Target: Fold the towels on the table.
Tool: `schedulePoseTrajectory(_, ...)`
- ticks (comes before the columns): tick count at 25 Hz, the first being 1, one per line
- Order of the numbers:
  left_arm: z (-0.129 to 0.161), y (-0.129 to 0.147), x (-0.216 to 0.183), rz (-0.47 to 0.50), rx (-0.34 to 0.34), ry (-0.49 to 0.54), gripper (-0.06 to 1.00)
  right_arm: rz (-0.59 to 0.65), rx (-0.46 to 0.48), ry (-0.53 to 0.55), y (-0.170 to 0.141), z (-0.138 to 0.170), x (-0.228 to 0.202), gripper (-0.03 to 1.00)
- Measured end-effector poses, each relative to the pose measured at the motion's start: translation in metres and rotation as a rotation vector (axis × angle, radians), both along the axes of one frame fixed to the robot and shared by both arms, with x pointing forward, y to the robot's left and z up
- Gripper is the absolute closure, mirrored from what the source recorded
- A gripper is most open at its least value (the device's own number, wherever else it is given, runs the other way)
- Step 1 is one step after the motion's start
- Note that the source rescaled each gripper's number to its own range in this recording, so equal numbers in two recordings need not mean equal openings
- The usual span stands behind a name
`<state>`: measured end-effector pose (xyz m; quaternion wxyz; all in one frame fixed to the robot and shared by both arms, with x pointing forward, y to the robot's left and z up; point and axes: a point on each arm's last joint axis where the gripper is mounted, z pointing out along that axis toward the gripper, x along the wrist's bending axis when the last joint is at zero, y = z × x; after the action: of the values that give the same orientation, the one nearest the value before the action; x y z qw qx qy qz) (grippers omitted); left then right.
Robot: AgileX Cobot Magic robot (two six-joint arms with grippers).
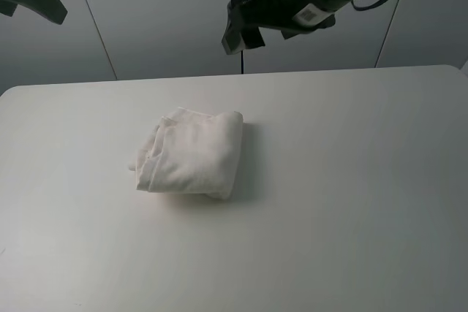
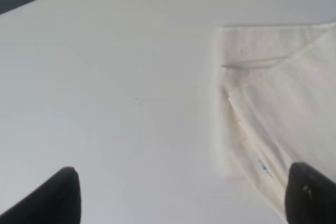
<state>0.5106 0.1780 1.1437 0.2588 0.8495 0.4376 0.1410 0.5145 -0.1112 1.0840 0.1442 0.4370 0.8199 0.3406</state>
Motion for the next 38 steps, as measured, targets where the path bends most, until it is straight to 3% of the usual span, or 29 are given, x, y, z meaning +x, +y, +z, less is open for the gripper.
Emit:
schedulePoseTrajectory(4,-0.003,0.015,-0.035,0.023,-0.016,-0.023,-0.05,-0.045,-0.083,-0.071,-0.029,0.030,-0.027,-0.03)
schedulePoseTrajectory(6,-0.010,0.024,-0.054,0.035,-0.020,-0.029,-0.05,-0.071,-0.098,-0.071,-0.043,0.029,-0.043,-0.03)
schedulePoseTrajectory(13,-0.017,0.055,-0.126,0.097,-0.085,-0.101,-0.05,-0.138,-0.070,-0.070,-0.092,0.012,-0.114,-0.03)
schedulePoseTrajectory(20,-0.039,0.078,-0.183,0.110,-0.132,-0.175,-0.05,-0.170,0.020,-0.158,-0.137,0.004,-0.182,-0.03)
schedulePoseTrajectory(30,-0.077,0.097,-0.229,0.107,-0.187,-0.289,-0.05,-0.159,0.068,-0.295,-0.183,-0.014,-0.250,-0.03)
schedulePoseTrajectory(38,-0.075,0.101,-0.247,0.098,-0.296,-0.396,-0.05,-0.150,0.083,-0.339,-0.201,-0.029,-0.277,-0.03)
